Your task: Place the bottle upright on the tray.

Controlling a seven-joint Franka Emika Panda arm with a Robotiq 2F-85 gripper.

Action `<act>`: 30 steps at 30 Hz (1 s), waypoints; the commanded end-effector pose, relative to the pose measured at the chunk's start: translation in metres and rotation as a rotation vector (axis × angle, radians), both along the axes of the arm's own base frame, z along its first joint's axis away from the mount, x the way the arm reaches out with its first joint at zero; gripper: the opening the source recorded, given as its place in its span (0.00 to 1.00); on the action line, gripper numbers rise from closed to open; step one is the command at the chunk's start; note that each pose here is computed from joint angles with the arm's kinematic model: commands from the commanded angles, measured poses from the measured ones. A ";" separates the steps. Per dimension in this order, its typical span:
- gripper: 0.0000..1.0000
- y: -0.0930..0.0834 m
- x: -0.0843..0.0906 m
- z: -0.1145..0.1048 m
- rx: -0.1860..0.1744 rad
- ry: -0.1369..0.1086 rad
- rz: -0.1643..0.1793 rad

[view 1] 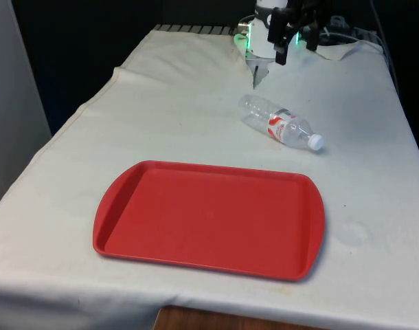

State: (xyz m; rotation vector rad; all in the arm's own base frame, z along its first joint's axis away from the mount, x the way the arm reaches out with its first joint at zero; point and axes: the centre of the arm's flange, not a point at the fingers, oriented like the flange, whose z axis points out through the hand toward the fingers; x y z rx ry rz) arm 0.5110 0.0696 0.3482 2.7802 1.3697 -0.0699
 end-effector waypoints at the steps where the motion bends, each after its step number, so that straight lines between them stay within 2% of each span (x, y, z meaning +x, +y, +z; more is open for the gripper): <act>1: 1.00 -0.001 -0.003 -0.003 -0.001 -0.021 0.003; 6: 1.00 -0.005 -0.011 -0.015 0.011 -0.048 -0.001; 7: 1.00 -0.005 -0.011 -0.015 0.011 -0.048 -0.001; 8: 1.00 -0.004 -0.009 -0.015 0.009 -0.032 -0.003; 9: 1.00 -0.006 -0.013 -0.017 0.013 -0.051 -0.002; 10: 1.00 -0.007 -0.016 -0.022 0.017 -0.060 -0.001; 16: 1.00 -0.012 -0.025 -0.036 0.037 -0.088 -0.007; 17: 1.00 -0.011 -0.024 -0.037 0.026 -0.077 -0.008; 19: 1.00 -0.014 -0.025 -0.039 0.047 -0.092 -0.008; 25: 1.00 -0.021 -0.025 -0.045 0.096 -0.096 -0.013; 26: 1.00 -0.021 -0.025 -0.044 0.087 -0.086 -0.013; 27: 1.00 -0.022 -0.025 -0.045 0.102 -0.096 -0.013; 30: 1.00 -0.026 -0.026 -0.049 0.131 -0.094 -0.015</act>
